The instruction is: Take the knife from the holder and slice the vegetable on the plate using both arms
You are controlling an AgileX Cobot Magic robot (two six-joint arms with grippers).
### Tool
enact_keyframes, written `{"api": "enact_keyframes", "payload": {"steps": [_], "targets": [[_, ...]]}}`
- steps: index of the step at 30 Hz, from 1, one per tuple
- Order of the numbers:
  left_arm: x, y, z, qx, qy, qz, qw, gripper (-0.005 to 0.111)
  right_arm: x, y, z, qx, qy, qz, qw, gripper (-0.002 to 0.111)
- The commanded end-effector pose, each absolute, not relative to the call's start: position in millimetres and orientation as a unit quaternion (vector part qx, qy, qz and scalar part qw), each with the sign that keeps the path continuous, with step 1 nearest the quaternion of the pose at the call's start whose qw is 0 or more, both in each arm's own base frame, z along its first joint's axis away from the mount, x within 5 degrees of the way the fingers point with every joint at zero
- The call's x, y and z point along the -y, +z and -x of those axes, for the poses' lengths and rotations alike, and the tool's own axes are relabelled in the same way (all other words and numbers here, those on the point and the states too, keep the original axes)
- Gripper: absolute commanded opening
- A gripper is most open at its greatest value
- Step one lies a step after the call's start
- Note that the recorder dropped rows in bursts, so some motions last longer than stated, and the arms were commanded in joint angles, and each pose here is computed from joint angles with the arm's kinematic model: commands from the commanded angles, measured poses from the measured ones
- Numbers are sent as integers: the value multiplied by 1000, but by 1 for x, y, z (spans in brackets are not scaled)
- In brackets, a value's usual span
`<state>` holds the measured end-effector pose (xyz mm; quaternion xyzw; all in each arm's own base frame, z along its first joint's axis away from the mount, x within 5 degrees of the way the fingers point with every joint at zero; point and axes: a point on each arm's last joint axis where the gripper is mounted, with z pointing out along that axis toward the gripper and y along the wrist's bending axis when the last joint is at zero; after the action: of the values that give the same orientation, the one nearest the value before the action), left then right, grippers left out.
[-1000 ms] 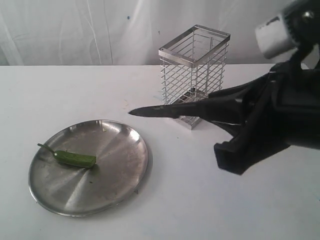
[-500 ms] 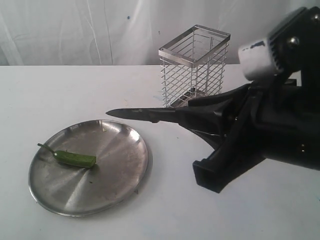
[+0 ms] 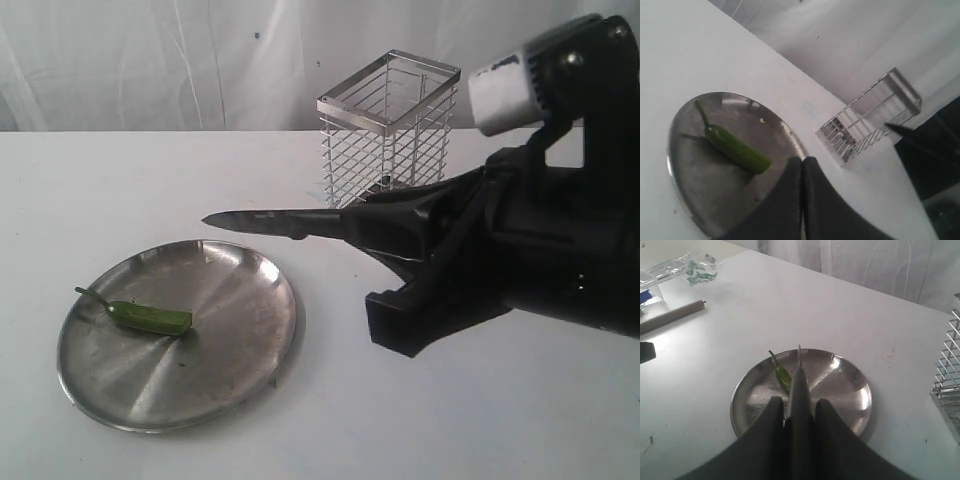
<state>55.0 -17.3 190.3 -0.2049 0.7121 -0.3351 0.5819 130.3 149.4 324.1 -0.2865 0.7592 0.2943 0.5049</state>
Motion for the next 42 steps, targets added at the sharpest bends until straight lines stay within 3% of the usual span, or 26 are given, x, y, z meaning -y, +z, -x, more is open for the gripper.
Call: {"api": "enact_keyframes", "payload": {"steps": [1,4,7,12,17,22,27,34,42], "targets": [[20,189,-54,-711,-369,228,554,0,-159,331,-134,-744,301,287,523,0],[33,193,-46,-745,-406,185,496,0,-171,342,-133,-722,315,301,537,0],[48,216,-39,-683,-482,73,544,0,-186,351,-131,-709,330,317,537,0],[52,231,-39,-635,-397,-91,657,0,-198,363,-131,-693,343,321,547,0],[54,240,-56,-666,-341,-127,652,0,-202,376,-134,-681,351,315,561,0],[54,273,-83,-670,-238,-191,677,10,-205,382,-137,-675,354,310,569,0],[62,293,-120,-691,-237,-215,648,18,-209,385,-139,-672,355,308,572,0],[74,282,-166,-737,-272,-218,579,19,-215,382,-144,-674,352,307,572,0],[73,302,-189,-734,-252,-210,594,19,-226,361,-148,-709,332,340,521,0]]}}
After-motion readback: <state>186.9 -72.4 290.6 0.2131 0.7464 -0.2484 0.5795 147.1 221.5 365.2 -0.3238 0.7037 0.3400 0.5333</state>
